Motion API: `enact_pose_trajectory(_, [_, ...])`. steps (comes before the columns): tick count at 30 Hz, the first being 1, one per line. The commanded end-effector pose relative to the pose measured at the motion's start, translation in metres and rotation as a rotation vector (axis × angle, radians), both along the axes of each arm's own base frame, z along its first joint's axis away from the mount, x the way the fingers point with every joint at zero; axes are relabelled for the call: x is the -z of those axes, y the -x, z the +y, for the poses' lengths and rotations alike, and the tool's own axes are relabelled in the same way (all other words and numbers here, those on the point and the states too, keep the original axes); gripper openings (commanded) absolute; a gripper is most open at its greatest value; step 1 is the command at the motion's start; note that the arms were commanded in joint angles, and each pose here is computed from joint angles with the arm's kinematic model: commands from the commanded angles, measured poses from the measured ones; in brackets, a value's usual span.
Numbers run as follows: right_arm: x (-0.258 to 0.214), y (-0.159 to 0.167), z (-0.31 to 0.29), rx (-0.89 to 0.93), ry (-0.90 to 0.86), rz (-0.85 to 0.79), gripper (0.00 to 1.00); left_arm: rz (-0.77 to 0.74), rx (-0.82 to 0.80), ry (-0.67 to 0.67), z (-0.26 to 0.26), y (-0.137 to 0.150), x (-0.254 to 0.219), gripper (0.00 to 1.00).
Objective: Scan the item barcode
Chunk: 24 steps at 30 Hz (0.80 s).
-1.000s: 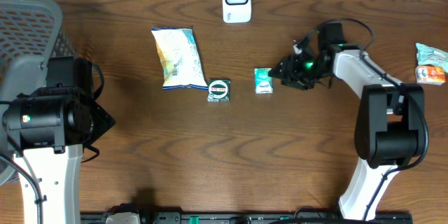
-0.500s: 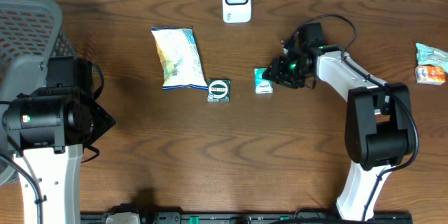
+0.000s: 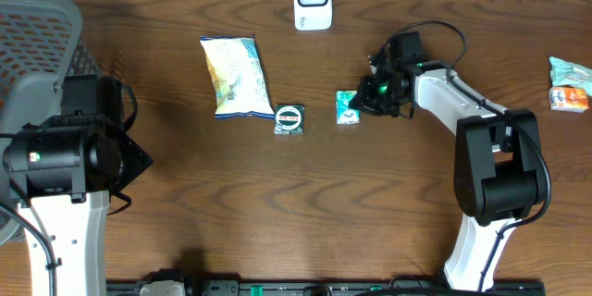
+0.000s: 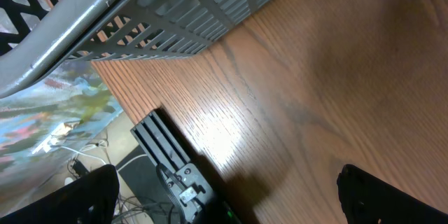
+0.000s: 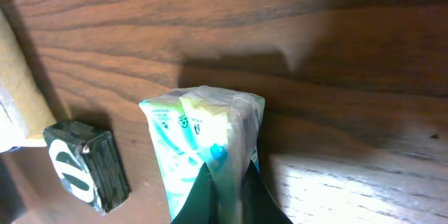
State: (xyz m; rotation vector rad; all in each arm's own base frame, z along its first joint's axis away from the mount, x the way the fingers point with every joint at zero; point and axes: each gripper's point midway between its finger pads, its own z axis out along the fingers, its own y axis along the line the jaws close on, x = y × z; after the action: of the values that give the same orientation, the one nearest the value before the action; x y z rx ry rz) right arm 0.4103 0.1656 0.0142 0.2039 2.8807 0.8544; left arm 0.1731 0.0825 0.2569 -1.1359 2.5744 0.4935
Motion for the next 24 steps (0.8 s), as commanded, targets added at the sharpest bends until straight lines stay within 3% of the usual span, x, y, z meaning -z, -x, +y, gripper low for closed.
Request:
enact_pose_trajectory(1, [-0.001, 0.008, 0.015, -0.034, -0.112, 0.04, 0.01, -0.004, -0.016, -0.001, 0.001, 0.002, -0.001, 0.98])
enact_pose_trajectory(8, [-0.062, -0.008, 0.014, -0.067, -0.498, -0.03, 0.01, -0.004, -0.016, -0.001, 0.001, 0.002, -0.001, 0.98])
enact_pose_trajectory(12, [-0.1, -0.011, 0.008, -0.166, -0.701, -0.147, 0.01, -0.004, -0.016, -0.001, 0.001, 0.002, -0.001, 0.98])
enact_pose_trajectory(19, [-0.154, -0.008, 0.004, -0.37, -0.934, -0.351, 0.01, -0.004, -0.016, -0.001, 0.001, 0.002, -0.001, 0.98])
enact_pose_trajectory(24, [-0.157, -0.009, 0.007, -0.363, -0.94, -0.321, 0.01, -0.004, -0.016, -0.001, 0.001, 0.002, -0.001, 0.98])
